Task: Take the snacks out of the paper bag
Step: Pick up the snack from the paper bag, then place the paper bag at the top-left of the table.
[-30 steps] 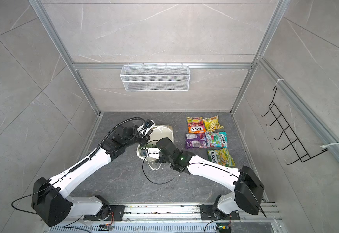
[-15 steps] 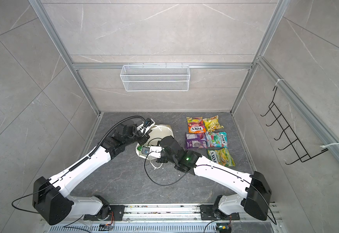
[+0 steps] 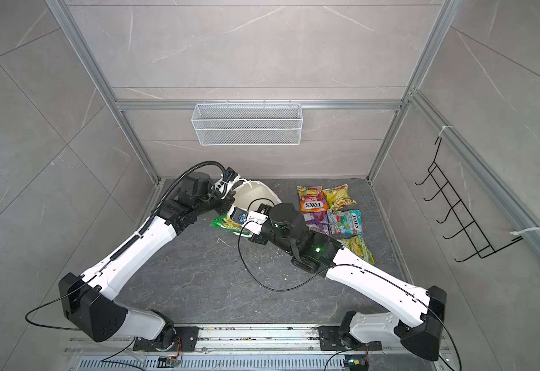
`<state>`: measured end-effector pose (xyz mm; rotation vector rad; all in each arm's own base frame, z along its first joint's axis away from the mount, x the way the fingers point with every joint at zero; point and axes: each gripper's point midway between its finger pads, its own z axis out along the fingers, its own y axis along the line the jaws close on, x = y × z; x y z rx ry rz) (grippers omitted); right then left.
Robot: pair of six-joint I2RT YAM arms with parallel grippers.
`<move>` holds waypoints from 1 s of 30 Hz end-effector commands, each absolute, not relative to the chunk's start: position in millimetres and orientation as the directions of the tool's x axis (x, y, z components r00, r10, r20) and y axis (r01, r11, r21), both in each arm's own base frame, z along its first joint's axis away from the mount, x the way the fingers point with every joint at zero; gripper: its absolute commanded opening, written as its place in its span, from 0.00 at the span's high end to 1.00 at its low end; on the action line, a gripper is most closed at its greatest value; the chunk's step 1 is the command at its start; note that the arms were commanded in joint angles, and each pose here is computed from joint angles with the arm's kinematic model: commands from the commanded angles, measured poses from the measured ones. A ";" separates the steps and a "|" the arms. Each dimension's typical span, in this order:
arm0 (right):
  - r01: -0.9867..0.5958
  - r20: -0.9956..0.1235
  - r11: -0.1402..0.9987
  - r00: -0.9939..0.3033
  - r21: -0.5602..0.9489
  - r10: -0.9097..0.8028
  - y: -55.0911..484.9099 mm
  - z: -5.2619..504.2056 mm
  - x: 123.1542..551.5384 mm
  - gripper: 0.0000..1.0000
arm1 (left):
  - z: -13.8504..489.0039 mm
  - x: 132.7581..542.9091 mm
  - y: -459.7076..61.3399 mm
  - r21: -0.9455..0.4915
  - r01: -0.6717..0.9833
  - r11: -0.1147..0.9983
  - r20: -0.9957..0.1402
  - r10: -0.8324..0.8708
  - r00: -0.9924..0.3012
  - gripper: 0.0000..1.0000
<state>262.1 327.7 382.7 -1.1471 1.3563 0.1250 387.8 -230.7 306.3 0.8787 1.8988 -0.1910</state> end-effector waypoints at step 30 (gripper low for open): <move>-0.220 -0.996 0.975 -0.080 -0.019 -0.037 171.8 492.2 319.5 1.00 | 252.8 469.6 -90.8 -0.323 0.108 0.940 -0.661 -0.142 -0.737 1.00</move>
